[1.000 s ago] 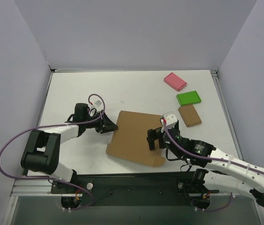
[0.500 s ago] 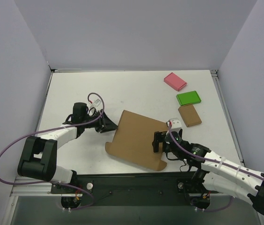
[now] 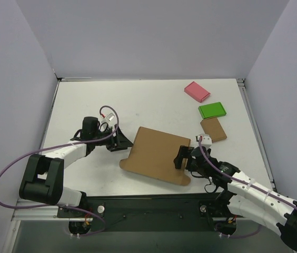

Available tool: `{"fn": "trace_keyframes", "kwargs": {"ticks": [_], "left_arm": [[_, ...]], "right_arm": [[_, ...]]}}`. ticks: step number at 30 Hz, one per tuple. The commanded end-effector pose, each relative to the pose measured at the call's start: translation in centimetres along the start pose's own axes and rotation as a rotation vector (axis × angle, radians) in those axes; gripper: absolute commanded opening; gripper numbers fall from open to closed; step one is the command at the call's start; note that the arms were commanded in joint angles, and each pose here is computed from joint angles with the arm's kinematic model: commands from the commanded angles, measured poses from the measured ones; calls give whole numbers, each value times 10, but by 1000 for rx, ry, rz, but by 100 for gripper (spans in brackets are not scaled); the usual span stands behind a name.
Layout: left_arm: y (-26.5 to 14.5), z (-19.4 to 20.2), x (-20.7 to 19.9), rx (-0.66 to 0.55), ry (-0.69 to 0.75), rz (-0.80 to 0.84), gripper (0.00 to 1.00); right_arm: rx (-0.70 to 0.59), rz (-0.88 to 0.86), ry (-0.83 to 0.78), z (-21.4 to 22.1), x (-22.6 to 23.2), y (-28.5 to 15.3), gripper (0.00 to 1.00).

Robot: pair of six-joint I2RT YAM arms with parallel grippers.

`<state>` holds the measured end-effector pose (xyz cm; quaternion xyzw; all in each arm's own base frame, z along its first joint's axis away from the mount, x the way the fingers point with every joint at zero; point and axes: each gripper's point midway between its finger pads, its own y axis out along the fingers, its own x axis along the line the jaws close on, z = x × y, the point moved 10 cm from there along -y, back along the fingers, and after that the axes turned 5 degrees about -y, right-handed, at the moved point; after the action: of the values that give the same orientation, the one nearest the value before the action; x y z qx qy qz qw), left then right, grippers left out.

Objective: Fold the paper box

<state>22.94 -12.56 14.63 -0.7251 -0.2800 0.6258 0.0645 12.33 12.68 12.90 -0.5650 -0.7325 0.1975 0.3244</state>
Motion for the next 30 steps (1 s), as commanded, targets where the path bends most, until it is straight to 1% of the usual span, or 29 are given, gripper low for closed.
{"fn": "trace_keyframes", "kwargs": {"ticks": [1, 2, 3, 4, 5, 7, 8, 13, 14, 15, 17, 18, 20, 21, 22, 25, 28, 29, 30], "left_arm": [[-5, -12, -12, -51, 131, -21, 75], [-4, -14, -11, -55, 134, -20, 79], [-4, -14, -11, -53, 133, -17, 80], [-1, -14, -9, -45, 130, -18, 81], [0, -14, -8, -41, 130, -14, 82], [2, -13, -5, -34, 122, -15, 83], [3, -13, -5, -36, 124, -9, 84], [13, -14, -5, -7, 126, 16, 84], [15, -14, -5, 0, 131, 19, 84], [17, -17, -7, 0, 142, 23, 84], [21, -18, -3, 18, 134, 15, 82], [22, -19, -2, 24, 143, 14, 80], [25, -20, 2, 42, 136, 0, 68], [26, -20, 4, 49, 140, -3, 63], [27, -20, 7, 56, 134, -4, 54], [32, -18, 13, 87, 124, 1, 44], [34, -14, 22, 117, 109, -29, 40], [35, -15, 23, 118, 109, -40, 35], [35, -14, 26, 121, 119, -57, 35]], "right_arm": [[17, -16, 105, -3, -6, -7, 100], [23, -4, 136, -2, -12, -4, 100], [20, -16, 162, -3, -12, -3, 100], [54, -61, 183, -1, -11, -2, 100], [52, -57, 220, -1, -16, 3, 100], [83, -98, 287, 2, -16, 7, 100], [60, -116, 324, -2, -18, 11, 100], [96, -149, 476, 16, -30, 23, 100], [79, -166, 498, 15, -31, 26, 100], [91, -154, 543, 25, -40, 30, 100], [75, -210, 599, 25, -42, 33, 99], [73, -203, 620, 28, -46, 35, 99], [87, -195, 624, 35, -49, 39, 98], [90, -194, 620, 36, -49, 40, 98], [93, -192, 619, 39, -51, 41, 98], [113, -212, 638, 41, -53, 45, 98], [127, -275, 637, 38, -51, 49, 99], [137, -281, 637, 38, -50, 52, 99], [139, -288, 635, 39, -51, 53, 99]]}}
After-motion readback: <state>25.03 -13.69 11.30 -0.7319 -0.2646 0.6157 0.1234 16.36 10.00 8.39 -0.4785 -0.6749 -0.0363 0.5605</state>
